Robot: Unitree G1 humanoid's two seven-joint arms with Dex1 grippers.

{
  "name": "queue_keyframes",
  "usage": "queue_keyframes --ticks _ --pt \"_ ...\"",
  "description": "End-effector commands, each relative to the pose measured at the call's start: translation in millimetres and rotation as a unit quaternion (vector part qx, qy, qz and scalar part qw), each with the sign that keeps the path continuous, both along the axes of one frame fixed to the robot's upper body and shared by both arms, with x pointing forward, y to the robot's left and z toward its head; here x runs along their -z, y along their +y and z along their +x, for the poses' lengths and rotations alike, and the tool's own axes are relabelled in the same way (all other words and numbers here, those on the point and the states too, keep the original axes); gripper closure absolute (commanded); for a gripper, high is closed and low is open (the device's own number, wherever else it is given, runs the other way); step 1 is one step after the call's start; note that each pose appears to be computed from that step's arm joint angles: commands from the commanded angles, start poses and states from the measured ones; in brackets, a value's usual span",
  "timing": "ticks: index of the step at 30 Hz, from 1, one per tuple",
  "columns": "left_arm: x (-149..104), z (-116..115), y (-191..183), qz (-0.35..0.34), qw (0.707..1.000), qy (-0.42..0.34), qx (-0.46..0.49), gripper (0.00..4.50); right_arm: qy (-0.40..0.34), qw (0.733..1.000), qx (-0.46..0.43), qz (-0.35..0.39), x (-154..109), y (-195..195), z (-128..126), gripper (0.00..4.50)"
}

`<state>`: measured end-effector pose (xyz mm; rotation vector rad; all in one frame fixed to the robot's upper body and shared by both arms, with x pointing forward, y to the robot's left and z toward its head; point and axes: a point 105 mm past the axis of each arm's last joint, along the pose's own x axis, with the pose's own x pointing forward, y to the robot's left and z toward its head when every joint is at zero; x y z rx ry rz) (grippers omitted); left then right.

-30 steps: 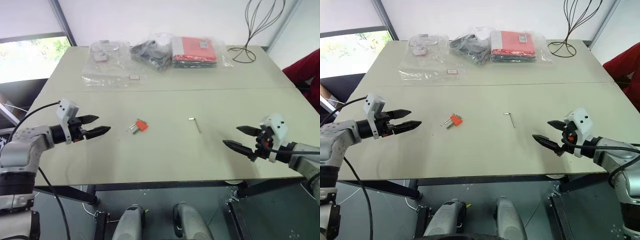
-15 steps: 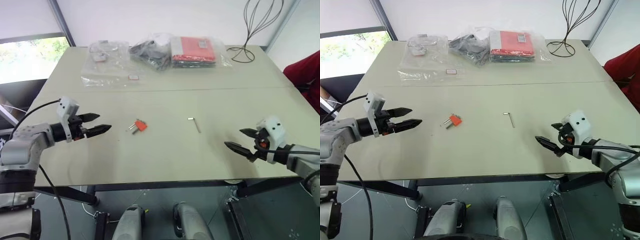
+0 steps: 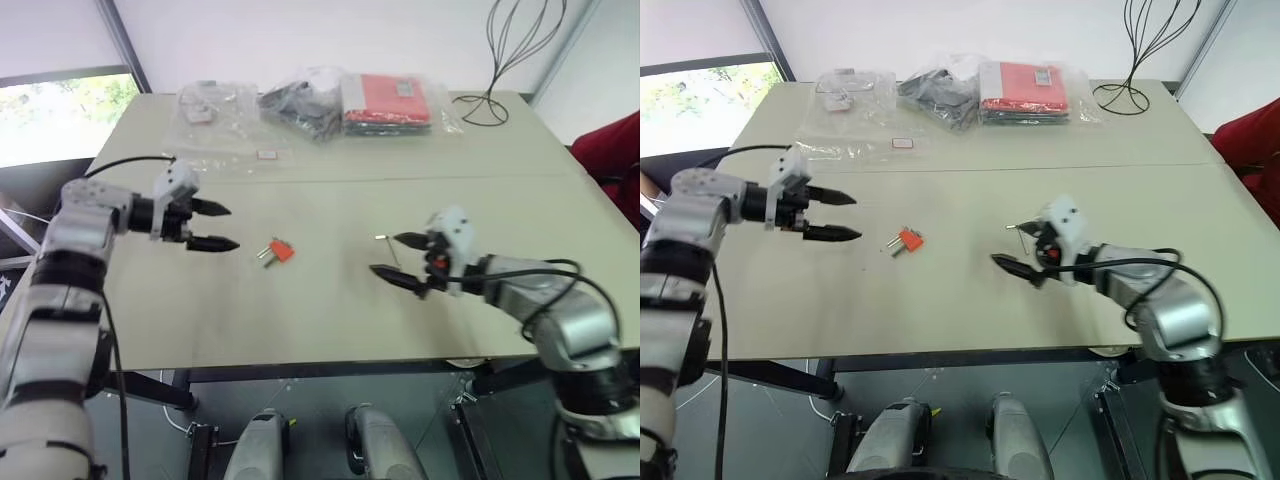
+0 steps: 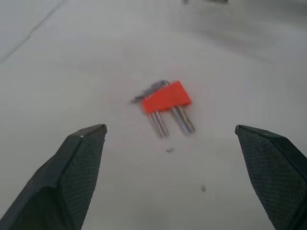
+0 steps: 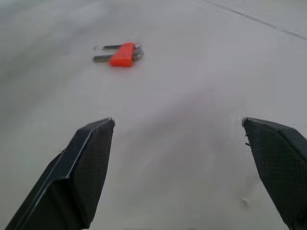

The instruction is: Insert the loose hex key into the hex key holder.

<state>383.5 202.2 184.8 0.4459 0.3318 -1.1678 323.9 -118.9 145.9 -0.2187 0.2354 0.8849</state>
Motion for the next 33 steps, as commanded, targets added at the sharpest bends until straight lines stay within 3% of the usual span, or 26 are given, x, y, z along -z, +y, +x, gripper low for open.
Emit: queue_keyframes --ticks 1,10,22,33 --pt "-5.5 6.1 -0.1 0.023 0.999 -0.019 0.011 0.00 -0.019 1.000 -0.005 -0.009 2.8 27.0 12.3 0.08" --pt "-18.5 5.0 12.2 0.009 0.999 -0.037 -0.001 0.00 -0.008 1.000 0.002 0.020 24.1 95.9 36.0 0.08" --pt "-9.5 -5.6 34.6 -0.024 0.998 -0.038 -0.052 0.00 -0.025 1.000 -0.016 -0.008 45.6 147.8 27.1 0.08" --pt "-2.5 -14.4 34.9 -0.047 0.995 -0.036 -0.077 0.00 -0.052 0.995 0.064 -0.053 61.4 136.6 64.1 0.08"
